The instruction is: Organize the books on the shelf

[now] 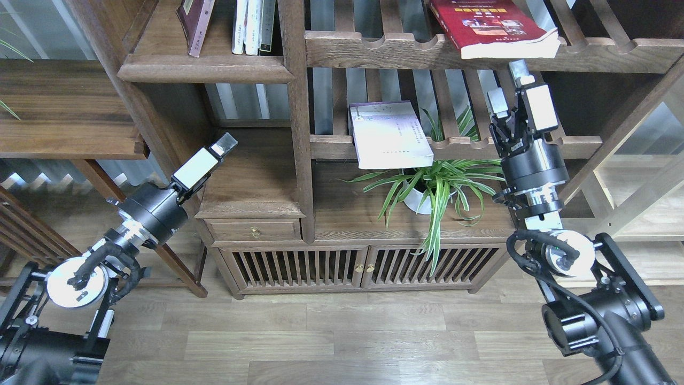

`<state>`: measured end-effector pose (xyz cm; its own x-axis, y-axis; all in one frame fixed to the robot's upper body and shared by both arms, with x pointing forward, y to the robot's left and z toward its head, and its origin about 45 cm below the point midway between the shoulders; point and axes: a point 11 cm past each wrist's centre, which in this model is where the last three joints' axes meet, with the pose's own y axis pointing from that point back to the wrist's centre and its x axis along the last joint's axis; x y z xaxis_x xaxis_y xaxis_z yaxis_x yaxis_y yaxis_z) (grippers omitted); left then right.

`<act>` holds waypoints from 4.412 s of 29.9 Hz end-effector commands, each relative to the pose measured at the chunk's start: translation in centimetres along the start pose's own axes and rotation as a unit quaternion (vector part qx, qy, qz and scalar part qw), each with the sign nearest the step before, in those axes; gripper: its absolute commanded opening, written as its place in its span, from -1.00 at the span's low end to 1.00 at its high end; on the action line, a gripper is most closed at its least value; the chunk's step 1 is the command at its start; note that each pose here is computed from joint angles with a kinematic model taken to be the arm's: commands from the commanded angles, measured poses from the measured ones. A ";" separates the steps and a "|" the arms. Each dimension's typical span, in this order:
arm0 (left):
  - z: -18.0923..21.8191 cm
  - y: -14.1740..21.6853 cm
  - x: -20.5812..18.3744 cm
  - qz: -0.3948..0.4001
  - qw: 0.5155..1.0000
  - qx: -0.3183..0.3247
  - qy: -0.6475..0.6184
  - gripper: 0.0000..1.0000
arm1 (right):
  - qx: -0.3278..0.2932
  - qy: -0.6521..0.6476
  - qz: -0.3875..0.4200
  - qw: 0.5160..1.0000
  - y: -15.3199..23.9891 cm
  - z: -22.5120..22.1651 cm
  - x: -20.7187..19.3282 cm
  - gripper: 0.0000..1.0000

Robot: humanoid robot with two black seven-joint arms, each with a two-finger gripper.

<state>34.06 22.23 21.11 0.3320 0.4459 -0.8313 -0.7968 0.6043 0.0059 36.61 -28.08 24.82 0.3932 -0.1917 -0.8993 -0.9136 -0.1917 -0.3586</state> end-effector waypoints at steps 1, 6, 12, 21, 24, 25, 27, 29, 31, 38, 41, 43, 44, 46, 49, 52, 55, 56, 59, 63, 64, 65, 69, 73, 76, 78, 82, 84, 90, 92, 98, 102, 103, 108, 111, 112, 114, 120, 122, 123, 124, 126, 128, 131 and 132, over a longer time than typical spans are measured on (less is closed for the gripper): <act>0.1 0.1 0.0 0.001 1.000 0.000 -0.001 0.98 | 0.001 -0.012 0.017 1.000 -0.1 0.9 0.4 0.99; 0.4 0.4 0.1 -0.002 1.000 0.002 -0.013 0.99 | 0.001 -0.012 0.024 1.000 -1.3 1.1 0.0 0.99; 0.8 0.6 -0.2 -0.008 1.000 0.001 -0.021 0.99 | 0.001 -0.006 0.028 1.000 -2.5 0.8 -0.4 0.99; 1.2 0.8 -0.3 -0.014 1.000 -0.004 -0.025 0.99 | 0.006 -0.001 0.042 0.999 -3.5 0.5 -0.3 0.99; 1.2 0.9 -0.2 -0.014 1.000 -0.005 -0.023 0.99 | 0.006 0.000 0.039 0.999 -3.9 0.5 -0.5 0.99; 1.2 0.9 -0.2 -0.015 1.000 -0.006 -0.023 0.99 | 0.006 0.000 0.039 0.999 -4.0 0.5 -0.5 0.99; 1.2 1.0 -0.2 -0.017 1.000 -0.006 -0.025 0.99 | 0.010 0.002 0.037 0.999 -4.4 0.3 -0.6 0.99; 1.1 1.1 -0.3 -0.020 0.999 -0.005 -0.026 0.99 | 0.011 0.003 0.038 0.999 -4.5 0.1 -0.7 0.99; 1.0 1.1 -0.3 -0.022 0.999 -0.004 -0.026 0.99 | 0.012 0.004 0.045 0.999 -4.5 0.0 -0.6 0.99; 1.0 1.1 -0.2 -0.021 0.999 -0.005 -0.026 0.99 | 0.016 0.005 0.055 0.998 -4.9 -0.2 -0.6 0.99; 1.0 1.1 -0.2 -0.022 0.999 -0.005 -0.026 0.99 | 0.017 0.005 0.053 0.998 -5.1 -0.3 -0.8 0.99; 1.0 1.1 -0.2 -0.021 0.999 -0.005 -0.026 0.99 | 0.018 0.005 0.056 0.998 -5.1 -0.4 -0.8 0.99; 1.0 1.1 -0.2 -0.021 0.999 -0.005 -0.026 0.99 | 0.019 0.006 0.059 0.998 -5.1 -0.5 -0.7 0.99; 1.1 1.1 -0.2 -0.021 0.999 -0.005 -0.027 0.99 | 0.022 0.006 0.062 0.998 -5.3 -0.7 -0.8 0.99; 1.0 1.2 -0.2 -0.021 0.999 -0.005 -0.026 0.99 | 0.029 0.006 0.063 0.998 -5.4 -1.1 -0.8 0.99; 0.9 1.2 0.0 -0.018 1.000 -0.004 -0.024 0.99 | 0.029 0.006 0.064 0.998 -5.3 -1.1 -0.8 0.99; 0.9 1.2 0.0 -0.018 1.000 -0.004 -0.023 0.99 | 0.029 0.007 0.068 0.997 -5.3 -1.2 -0.5 0.99; 0.9 1.2 0.0 -0.018 1.000 -0.004 -0.023 0.99 | 0.029 0.007 0.067 0.997 -5.4 -1.2 -0.6 0.99; 1.0 1.2 0.0 -0.019 1.000 -0.005 -0.025 0.99 | 0.029 0.008 0.071 0.997 -5.9 -1.3 -0.9 0.99; 1.0 1.3 0.0 -0.018 1.000 -0.006 -0.025 0.99 | 0.029 0.011 0.074 0.997 -7.1 -1.3 -1.6 0.99; 1.0 1.3 0.0 -0.018 1.000 -0.007 -0.024 0.99 | 0.029 0.011 0.073 0.997 -7.3 -1.4 -1.7 0.99; 1.0 1.3 0.0 -0.018 1.000 -0.007 -0.024 0.99 | 0.030 0.012 0.077 0.997 -7.4 -1.4 -1.6 0.99; 1.3 1.3 -0.1 -0.020 0.999 -0.009 -0.026 0.99 | 0.030 0.018 0.140 0.989 -7.2 -1.7 -0.4 0.92; 1.4 1.5 -0.1 -0.021 0.999 -0.011 -0.028 0.99 | 0.031 0.023 0.186 0.982 -7.8 -1.8 -0.2 0.69; 1.3 1.5 -0.2 -0.025 0.999 -0.011 -0.030 0.99 | 0.032 0.026 0.180 0.983 -8.8 -2.0 -1.1 0.12; 1.4 1.5 -0.1 -0.024 0.999 -0.011 -0.030 0.99 | 0.035 0.027 0.167 0.985 -9.8 -2.2 -2.1 -0.12; 1.7 1.7 0.0 -0.024 0.999 -0.016 -0.029 0.99 | 0.038 0.030 0.144 0.988 -11.6 -2.5 -4.0 -0.40; 1.8 1.8 0.0 -0.026 0.999 -0.018 -0.027 0.99 | 0.049 0.026 0.139 0.989 -11.6 -3.1 -4.3 -0.61; 2.2 2.0 0.0 -0.024 0.999 -0.018 -0.033 0.99 | 0.061 0.031 0.127 0.989 -11.4 -3.9 -4.7 -0.93; 2.2 2.0 0.1 -0.025 0.999 -0.019 -0.033 0.99 | 0.062 0.037 0.129 0.989 -11.3 -4.3 -4.6 -0.93; 2.5 2.3 0.3 -0.023 0.999 -0.021 -0.029 0.99 | 0.069 0.053 0.138 0.987 -10.4 -5.7 -4.0 -0.93; 2.5 2.3 0.4 -0.021 0.999 -0.022 -0.028 0.99 | 0.088 0.055 0.142 0.984 -8.0 -7.7 -2.8 -0.93; 2.5 2.3 0.5 -0.021 0.999 -0.021 -0.027 0.99 | 0.091 0.057 0.141 0.984 -7.4 -8.1 -2.4 -0.93; 2.3 2.5 1.4 -0.008 1.000 -0.019 -0.021 0.99 | 0.115 0.063 0.118 0.984 -5.2 -10.8 -2.2 -0.94; 2.3 2.4 1.4 -0.007 1.000 -0.019 -0.020 0.99 | 0.136 0.053 0.117 0.982 -4.3 -12.2 -2.2 -0.94; 2.3 2.4 1.4 -0.008 1.000 -0.018 -0.020 0.99 | 0.143 0.053 0.118 0.981 -4.0 -12.6 -2.1 -0.94; 2.4 2.4 1.4 -0.008 1.000 -0.018 -0.021 0.99 | 0.158 0.051 0.119 0.979 -3.0 -13.6 -1.9 -0.94; 2.3 2.4 1.5 -0.006 1.000 -0.017 -0.019 0.99 | 0.180 0.050 0.133 0.973 3.2 -16.2 0.7 -0.94; 2.2 2.4 1.5 -0.006 1.000 -0.016 -0.019 0.99 | 0.187 0.047 0.141 0.971 5.5 -16.5 1.7 -0.94; 2.1 2.3 1.6 -0.005 1.000 -0.014 -0.018 0.99 | 0.190 0.046 0.145 0.970 6.6 -16.6 2.1 -0.94; 2.0 2.3 1.5 -0.006 1.000 -0.013 -0.019 0.99 | 0.191 0.048 0.151 0.969 8.0 -16.5 2.7 -0.93; 2.0 2.3 1.5 -0.007 1.000 -0.013 -0.019 0.99 | 0.190 0.052 0.158 0.968 10.2 -16.3 3.4 -0.93; 1.9 2.3 1.5 -0.007 1.000 -0.011 -0.019 0.99 | 0.185 0.055 0.169 0.967 13.0 -15.5 4.4 -0.93; 1.7 2.2 1.6 -0.006 1.000 -0.009 -0.017 0.99 | 0.180 0.054 0.181 0.966 16.4 -14.4 5.4 -0.93; 1.6 2.2 1.5 -0.007 1.000 -0.007 -0.017 0.99 | 0.178 0.051 0.183 0.966 17.1 -13.9 5.6 -0.93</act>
<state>33.70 25.49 20.85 0.3597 0.4626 -0.8103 -0.8023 0.5967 -0.0154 26.72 -46.33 18.89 0.0426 -0.2895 -0.9562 -0.9607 0.2508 -0.1187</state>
